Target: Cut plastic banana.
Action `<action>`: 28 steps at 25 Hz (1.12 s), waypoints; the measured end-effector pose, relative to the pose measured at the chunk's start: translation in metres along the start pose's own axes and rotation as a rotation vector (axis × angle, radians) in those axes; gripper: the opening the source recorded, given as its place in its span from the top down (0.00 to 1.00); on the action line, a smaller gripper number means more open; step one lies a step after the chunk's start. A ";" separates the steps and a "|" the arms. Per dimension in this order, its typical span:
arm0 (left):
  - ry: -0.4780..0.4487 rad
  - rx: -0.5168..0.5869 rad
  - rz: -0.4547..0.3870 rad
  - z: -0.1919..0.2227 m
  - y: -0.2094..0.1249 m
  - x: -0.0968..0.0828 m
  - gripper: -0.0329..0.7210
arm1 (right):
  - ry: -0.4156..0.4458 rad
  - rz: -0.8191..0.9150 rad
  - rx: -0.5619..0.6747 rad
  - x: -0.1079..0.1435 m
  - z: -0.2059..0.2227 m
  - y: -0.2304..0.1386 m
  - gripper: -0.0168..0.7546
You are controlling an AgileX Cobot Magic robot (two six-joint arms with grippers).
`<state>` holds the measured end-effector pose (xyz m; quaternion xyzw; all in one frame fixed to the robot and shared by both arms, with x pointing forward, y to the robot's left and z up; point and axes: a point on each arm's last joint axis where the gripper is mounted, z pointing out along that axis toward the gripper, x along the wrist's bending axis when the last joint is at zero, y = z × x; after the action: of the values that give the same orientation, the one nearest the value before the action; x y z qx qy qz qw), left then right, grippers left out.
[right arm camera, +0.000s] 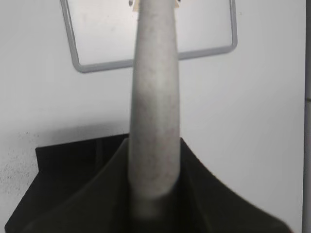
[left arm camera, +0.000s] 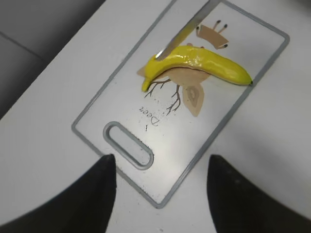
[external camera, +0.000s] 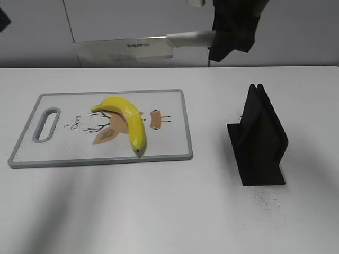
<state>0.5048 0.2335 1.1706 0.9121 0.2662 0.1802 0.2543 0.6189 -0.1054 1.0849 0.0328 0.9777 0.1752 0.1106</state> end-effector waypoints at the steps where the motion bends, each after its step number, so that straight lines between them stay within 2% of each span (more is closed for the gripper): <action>1: -0.017 0.010 0.038 0.005 0.008 0.002 0.19 | 0.004 -0.007 -0.014 -0.003 0.003 0.002 0.73; 7: -0.116 0.018 0.254 0.056 0.050 0.008 0.19 | 0.031 -0.061 -0.050 -0.009 0.018 0.007 0.73; 11: -0.181 0.046 0.344 0.090 0.055 0.009 0.19 | 0.058 -0.092 -0.058 -0.009 0.029 0.006 0.73; 17: -0.253 0.090 0.419 0.127 0.049 0.013 0.23 | 0.078 -0.097 -0.085 -0.009 0.034 0.008 0.73; 22: -0.284 0.116 0.429 0.145 0.044 0.015 0.28 | 0.082 -0.098 -0.099 -0.008 0.033 0.009 0.73; 24: -0.286 0.123 0.430 0.148 0.043 0.016 0.37 | 0.082 -0.099 -0.099 -0.008 0.033 0.009 0.73; 28: -0.283 0.127 0.431 0.148 0.043 0.016 0.83 | 0.085 -0.095 -0.100 -0.009 0.034 0.008 0.73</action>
<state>0.6030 0.1574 1.0786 0.9780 0.0381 0.0837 0.1872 0.6359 -0.0870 1.0582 -0.0267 0.9721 0.2194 0.0789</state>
